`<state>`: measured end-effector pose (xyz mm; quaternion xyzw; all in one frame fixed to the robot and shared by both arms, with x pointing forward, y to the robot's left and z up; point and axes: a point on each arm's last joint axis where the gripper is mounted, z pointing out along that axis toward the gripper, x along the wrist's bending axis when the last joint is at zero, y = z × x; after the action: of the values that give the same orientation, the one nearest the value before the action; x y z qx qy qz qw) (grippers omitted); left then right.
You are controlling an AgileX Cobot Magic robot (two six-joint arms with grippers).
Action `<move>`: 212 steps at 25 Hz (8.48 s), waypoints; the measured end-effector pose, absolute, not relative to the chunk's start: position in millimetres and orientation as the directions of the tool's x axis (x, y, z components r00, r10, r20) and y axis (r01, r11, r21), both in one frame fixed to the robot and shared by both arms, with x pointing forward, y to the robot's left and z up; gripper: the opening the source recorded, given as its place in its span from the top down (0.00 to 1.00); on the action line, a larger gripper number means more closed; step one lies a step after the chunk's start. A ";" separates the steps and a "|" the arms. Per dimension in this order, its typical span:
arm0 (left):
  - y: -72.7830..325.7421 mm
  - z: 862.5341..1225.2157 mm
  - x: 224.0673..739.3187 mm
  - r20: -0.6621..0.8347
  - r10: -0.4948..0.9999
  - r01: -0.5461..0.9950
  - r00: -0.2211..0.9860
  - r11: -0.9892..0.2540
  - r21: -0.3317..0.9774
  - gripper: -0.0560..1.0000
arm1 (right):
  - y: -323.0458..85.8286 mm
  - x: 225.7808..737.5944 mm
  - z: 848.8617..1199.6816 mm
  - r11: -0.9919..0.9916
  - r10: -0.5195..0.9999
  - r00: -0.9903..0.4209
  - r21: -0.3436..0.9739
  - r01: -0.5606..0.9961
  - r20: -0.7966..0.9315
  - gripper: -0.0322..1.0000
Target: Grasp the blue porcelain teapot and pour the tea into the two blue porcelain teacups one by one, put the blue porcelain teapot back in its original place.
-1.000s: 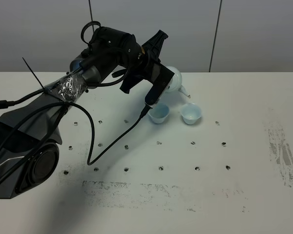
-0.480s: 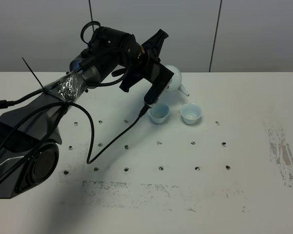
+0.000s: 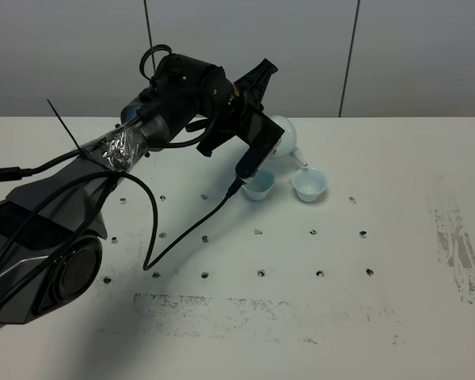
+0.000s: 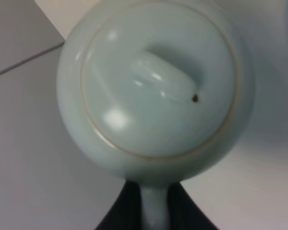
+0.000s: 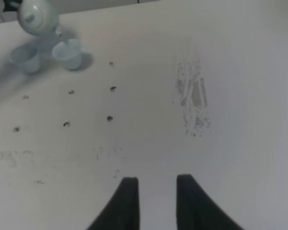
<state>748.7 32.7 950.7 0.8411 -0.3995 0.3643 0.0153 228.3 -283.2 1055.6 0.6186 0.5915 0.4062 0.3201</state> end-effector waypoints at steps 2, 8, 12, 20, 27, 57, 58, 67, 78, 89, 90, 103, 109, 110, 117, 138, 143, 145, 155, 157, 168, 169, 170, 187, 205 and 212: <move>28.5 951.0 746.9 0.628 -0.665 -0.689 0.404 -0.673 -0.270 0.82 | -283.2 228.3 1055.6 -0.095 0.992 -0.030 0.877 0.472 0.124 0.77; 19.0 952.3 743.0 0.613 -0.706 -0.695 0.355 -0.638 -0.332 0.82 | -283.2 228.3 1055.6 -0.095 0.992 -0.030 0.877 0.472 0.124 0.77; 15.8 953.3 742.1 0.601 -0.730 -0.692 0.326 -0.617 -0.374 0.82 | -283.2 228.3 1055.6 -0.095 0.992 -0.030 0.877 0.472 0.124 0.77; 7.0 954.1 738.2 0.594 -0.750 -0.695 0.291 -0.592 -0.408 0.82 | -283.2 228.3 1055.6 -0.095 0.992 -0.030 0.877 0.472 0.124 0.77; 2.2 955.2 736.8 0.571 -0.782 -0.688 0.249 -0.558 -0.464 0.82 | -283.2 228.3 1055.6 -0.095 0.992 -0.030 0.877 0.472 0.124 0.77; -4.0 959.6 735.7 0.525 -0.831 -0.648 0.181 -0.503 -0.572 0.83 | -283.2 228.3 1055.6 -0.095 0.992 -0.030 0.877 0.471 0.124 0.77; -4.4 959.6 735.5 0.525 -0.831 -0.649 0.181 -0.502 -0.572 0.83 | -283.2 228.3 1055.6 -0.095 0.992 -0.030 0.877 0.471 0.124 0.77; -10.9 959.7 731.4 0.523 -0.836 -0.654 0.168 -0.491 -0.575 0.83 | -283.2 228.3 1055.6 -0.095 0.992 -0.030 0.877 0.471 0.124 0.77; -9.8 963.6 731.3 0.510 -0.845 -0.647 0.161 -0.481 -0.592 0.83 | -283.2 228.3 1055.6 -0.095 0.992 -0.030 0.877 0.471 0.124 0.77; -9.3 965.2 730.9 0.507 -0.847 -0.645 0.161 -0.479 -0.595 0.83 | -283.2 228.3 1055.6 -0.095 0.992 -0.030 0.877 0.471 0.124 0.77; -9.2 964.0 730.8 0.505 -0.848 -0.647 0.162 -0.478 -0.594 0.83 | -283.2 228.3 1055.6 -0.095 0.992 -0.030 0.877 0.471 0.124 0.77; -7.8 975.1 729.0 0.559 -0.801 -0.625 0.213 -0.551 -0.552 0.83 | -283.2 228.3 1055.6 -0.095 0.992 -0.030 0.877 0.471 0.124 0.77; -5.8 972.8 727.7 0.573 -0.769 -0.615 0.283 -0.604 -0.507 0.83 | -283.2 228.3 1055.6 -0.095 0.992 -0.030 0.877 0.471 0.124 0.77; -5.2 972.1 727.3 0.567 -0.771 -0.617 0.291 -0.604 -0.505 0.83 | -283.2 228.3 1055.6 -0.095 0.992 -0.030 0.877 0.471 0.124 0.77; -2.9 968.6 724.6 0.557 -0.750 -0.617 0.357 -0.637 -0.463 0.83 | -283.2 228.3 1055.6 -0.095 0.992 -0.030 0.877 0.471 0.124 0.77; 12.5 1007.2 705.4 0.594 -0.404 -0.440 0.695 -0.893 -0.092 0.83 | -283.2 228.3 1055.7 -0.096 0.992 -0.030 0.877 0.471 0.124 0.77; 19.0 1036.6 686.9 0.580 -0.305 -0.384 0.755 -0.923 0.015 0.83 | -283.2 228.3 1055.7 -0.096 0.992 -0.030 0.877 0.471 0.124 0.77; 25.4 1040.5 673.1 0.544 -0.300 -0.380 0.784 -0.924 0.039 0.83 | -283.2 228.3 1055.7 -0.096 0.992 -0.030 0.877 0.471 0.124 0.77; 37.2 1036.0 608.5 0.306 0.000 -0.080 0.952 -0.966 0.246 0.83 | -283.2 228.3 1055.7 -0.096 0.992 -0.030 0.877 0.471 0.124 0.77; 31.4 1035.2 603.7 0.263 0.115 0.037 0.958 -0.958 0.285 0.83 | -283.2 228.3 1055.7 -0.096 0.992 -0.030 0.877 0.471 0.124 0.77; 7.9 999.1 596.5 0.141 0.231 0.191 0.963 -0.949 0.253 0.83 | -283.1 228.3 1055.7 -0.096 0.992 -0.030 0.877 0.471 0.125 0.77; 5.2 995.4 599.4 0.135 0.250 0.210 0.959 -0.944 0.256 0.83 | -283.1 228.3 1055.7 -0.096 0.992 -0.030 0.877 0.471 0.125 0.77; 2.5 992.8 602.8 0.133 0.265 0.225 0.955 -0.939 0.260 0.83 | -283.1 228.3 1055.7 -0.096 0.992 -0.031 0.877 0.471 0.125 0.77; -29.4 944.0 623.1 0.132 0.277 0.231 0.952 -0.930 0.286 0.83 | -283.0 228.6 1056.2 -0.098 0.991 -0.032 0.880 0.465 0.127 0.77; 9.6 1037.9 634.8 0.325 0.145 0.081 0.935 -0.976 0.202 0.83 | -283.0 228.6 1056.2 -0.098 0.991 -0.032 0.880 0.465 0.127 0.77; 79.9 1046.1 672.9 0.381 0.111 0.081 0.918 -0.992 0.092 0.83 | -283.0 228.6 1056.2 -0.098 0.991 -0.032 0.880 0.465 0.127 0.77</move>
<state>672.9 79.9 1046.1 0.9786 0.0490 0.1963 0.0374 228.6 -283.0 1056.2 0.6173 0.5900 0.4096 0.3210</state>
